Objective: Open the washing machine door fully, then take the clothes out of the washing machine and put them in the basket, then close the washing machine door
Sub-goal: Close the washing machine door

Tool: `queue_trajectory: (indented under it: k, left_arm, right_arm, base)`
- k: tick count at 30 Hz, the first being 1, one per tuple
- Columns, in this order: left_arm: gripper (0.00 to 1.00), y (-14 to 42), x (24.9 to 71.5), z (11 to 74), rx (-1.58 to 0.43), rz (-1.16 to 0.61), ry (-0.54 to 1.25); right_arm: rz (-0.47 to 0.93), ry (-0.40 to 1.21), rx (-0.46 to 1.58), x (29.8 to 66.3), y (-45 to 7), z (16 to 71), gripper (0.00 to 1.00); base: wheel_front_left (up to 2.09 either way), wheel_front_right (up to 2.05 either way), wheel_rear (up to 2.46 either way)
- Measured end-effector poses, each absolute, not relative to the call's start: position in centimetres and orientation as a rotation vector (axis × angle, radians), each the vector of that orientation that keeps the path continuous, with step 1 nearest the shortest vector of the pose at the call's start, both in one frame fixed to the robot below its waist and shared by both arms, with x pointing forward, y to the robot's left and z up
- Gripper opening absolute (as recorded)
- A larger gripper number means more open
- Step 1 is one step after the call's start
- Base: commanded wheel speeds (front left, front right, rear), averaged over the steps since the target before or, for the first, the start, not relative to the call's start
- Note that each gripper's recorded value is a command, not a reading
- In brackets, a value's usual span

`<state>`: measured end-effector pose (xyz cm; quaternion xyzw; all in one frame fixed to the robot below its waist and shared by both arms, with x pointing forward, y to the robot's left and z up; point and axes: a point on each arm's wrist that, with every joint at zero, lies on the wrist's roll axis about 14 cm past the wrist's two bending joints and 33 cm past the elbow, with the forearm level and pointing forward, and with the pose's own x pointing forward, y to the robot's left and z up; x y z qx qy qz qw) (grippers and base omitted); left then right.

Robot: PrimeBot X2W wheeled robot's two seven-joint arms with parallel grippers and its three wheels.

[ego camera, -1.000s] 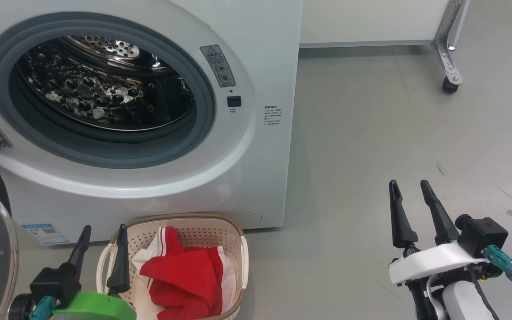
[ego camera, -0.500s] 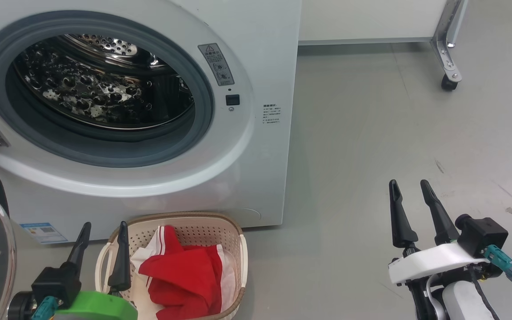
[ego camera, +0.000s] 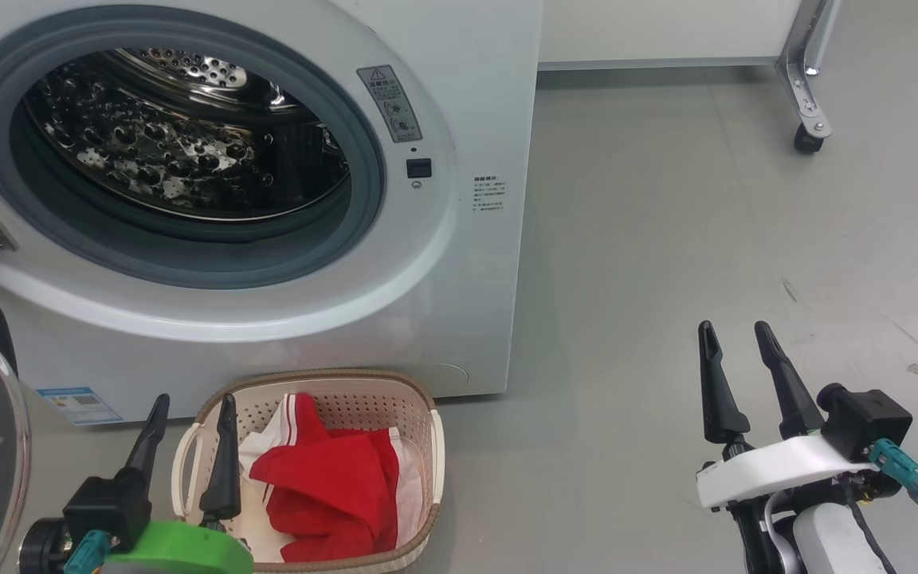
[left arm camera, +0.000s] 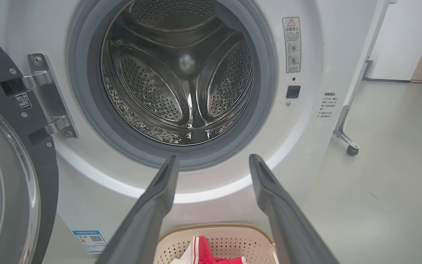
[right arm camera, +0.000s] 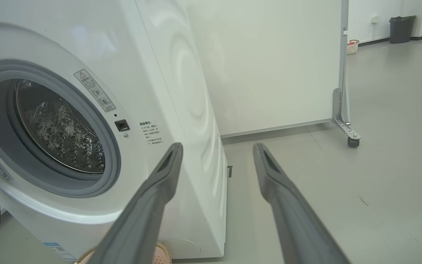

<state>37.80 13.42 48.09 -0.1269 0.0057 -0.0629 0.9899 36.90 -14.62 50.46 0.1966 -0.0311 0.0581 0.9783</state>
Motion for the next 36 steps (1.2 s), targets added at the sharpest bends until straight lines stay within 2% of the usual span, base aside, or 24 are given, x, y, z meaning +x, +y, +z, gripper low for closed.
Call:
queue_trajectory:
  k: [36]
  left_arm:
    - [1.00,13.15,38.01,48.67,-0.226,-0.126,-0.007]
  right_arm:
    - [0.117,-0.050,0.399,37.11,-14.51,50.05,1.00]
  base:
    - [-1.07,1.07,0.00]
